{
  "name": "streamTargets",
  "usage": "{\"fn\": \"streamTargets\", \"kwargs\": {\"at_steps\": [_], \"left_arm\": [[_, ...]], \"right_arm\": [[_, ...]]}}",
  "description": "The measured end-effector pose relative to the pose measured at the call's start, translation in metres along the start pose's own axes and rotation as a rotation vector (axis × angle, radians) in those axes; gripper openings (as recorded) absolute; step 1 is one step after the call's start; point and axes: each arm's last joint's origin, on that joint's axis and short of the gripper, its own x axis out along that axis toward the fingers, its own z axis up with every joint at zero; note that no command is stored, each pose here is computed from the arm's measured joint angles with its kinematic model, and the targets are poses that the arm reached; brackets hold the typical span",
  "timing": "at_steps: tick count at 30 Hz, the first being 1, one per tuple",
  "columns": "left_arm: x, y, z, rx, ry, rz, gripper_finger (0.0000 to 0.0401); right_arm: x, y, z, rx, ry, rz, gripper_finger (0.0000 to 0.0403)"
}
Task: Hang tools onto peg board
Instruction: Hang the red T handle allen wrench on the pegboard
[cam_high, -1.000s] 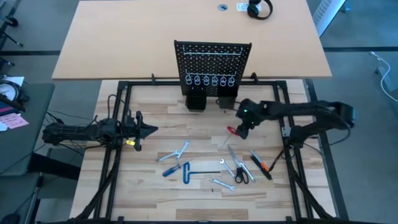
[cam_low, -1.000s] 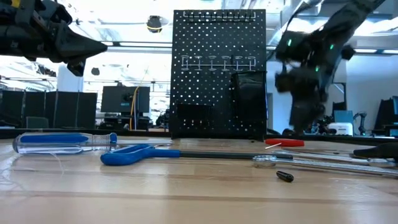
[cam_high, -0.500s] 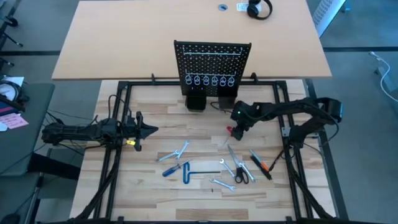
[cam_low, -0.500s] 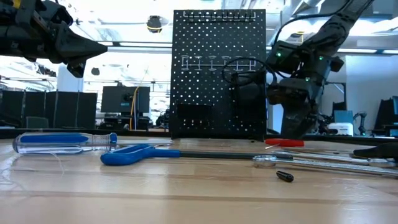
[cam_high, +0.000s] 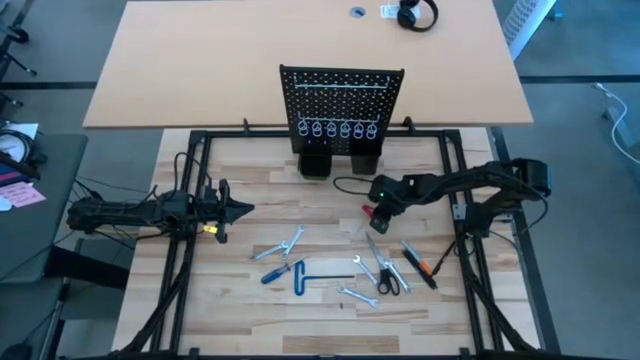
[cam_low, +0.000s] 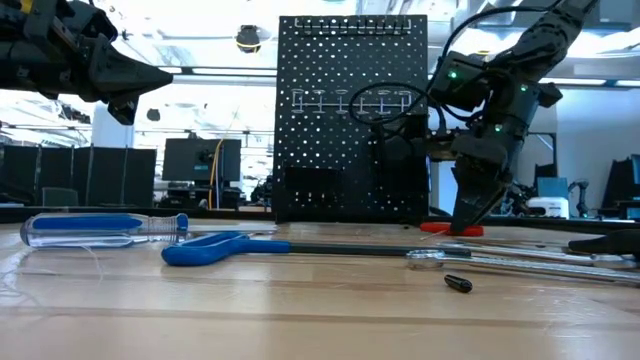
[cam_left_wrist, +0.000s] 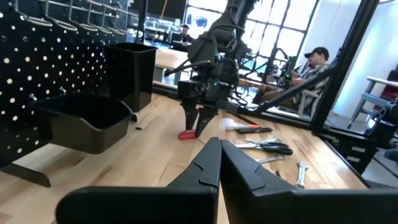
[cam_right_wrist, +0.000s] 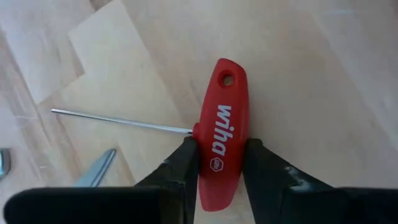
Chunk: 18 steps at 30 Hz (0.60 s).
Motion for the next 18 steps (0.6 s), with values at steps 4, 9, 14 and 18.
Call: {"fn": "streamTargets", "kwargs": {"at_steps": [4,9,14,18], "left_arm": [[0.000,0.000,0.000,-0.002,0.000,0.000,0.0000],[0.000,0.000,0.000,-0.006,0.000,-0.001,0.0000],[0.001,-0.002,-0.001,-0.042,0.022,-0.066,0.0000],[0.004,-0.003,-0.001,-0.081,0.032,-0.089,0.0000]], "right_arm": [[0.000,0.002,-0.001,-0.008,0.001,0.001,0.0108],[-0.009,0.011,0.007,-0.035,0.009,0.006,0.0108],[-0.038,0.035,0.028,-0.143,-0.073,-0.027,0.0108],[-0.063,0.056,0.045,-0.273,-0.154,-0.159,0.0108]]}}
